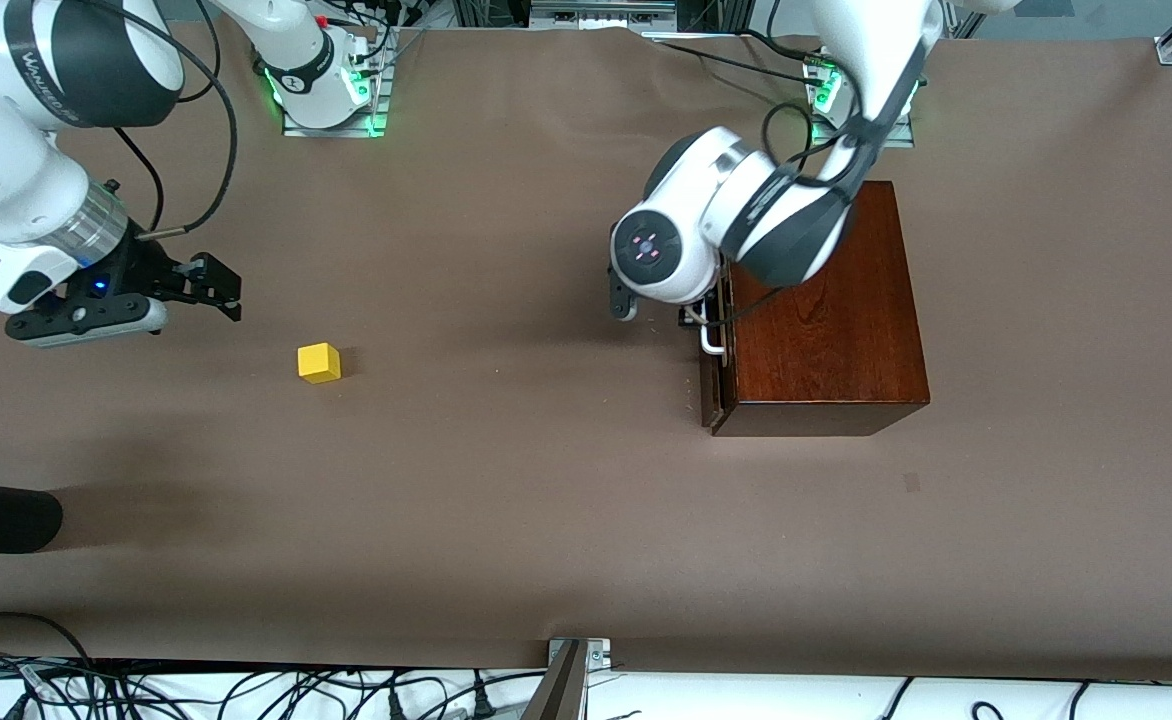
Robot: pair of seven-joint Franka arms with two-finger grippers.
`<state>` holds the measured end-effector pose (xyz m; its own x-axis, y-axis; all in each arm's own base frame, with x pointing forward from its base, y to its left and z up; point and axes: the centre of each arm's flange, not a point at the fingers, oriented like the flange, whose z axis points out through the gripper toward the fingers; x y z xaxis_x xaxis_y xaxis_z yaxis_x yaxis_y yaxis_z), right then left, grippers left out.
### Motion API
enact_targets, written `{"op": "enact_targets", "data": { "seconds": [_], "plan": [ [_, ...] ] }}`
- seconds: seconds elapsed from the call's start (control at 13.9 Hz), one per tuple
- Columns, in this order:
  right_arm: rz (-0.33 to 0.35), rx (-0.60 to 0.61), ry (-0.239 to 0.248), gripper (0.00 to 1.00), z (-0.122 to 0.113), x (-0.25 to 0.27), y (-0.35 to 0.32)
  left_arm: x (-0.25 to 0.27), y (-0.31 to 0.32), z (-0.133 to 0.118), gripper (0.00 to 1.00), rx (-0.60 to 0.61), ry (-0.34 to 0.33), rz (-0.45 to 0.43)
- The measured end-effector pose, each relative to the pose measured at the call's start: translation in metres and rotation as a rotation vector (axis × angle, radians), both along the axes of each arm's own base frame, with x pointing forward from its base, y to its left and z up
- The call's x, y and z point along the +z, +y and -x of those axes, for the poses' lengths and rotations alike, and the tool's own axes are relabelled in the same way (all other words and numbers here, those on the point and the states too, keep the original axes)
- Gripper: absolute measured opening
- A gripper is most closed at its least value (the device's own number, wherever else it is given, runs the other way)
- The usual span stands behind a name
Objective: Open drawer, take yellow block, close drawer
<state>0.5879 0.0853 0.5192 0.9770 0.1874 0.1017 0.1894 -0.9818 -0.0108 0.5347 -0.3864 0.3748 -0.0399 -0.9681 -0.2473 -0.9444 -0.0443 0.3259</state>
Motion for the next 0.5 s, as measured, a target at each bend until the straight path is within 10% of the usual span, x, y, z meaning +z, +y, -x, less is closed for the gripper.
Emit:
{"op": "enact_targets", "data": {
  "seconds": [0.5],
  "plan": [
    [0.002,0.003,0.020,1.00,0.006,0.009,0.002,0.133,0.141,-0.046,1.00,0.239,-0.132,0.053]
  ]
}}
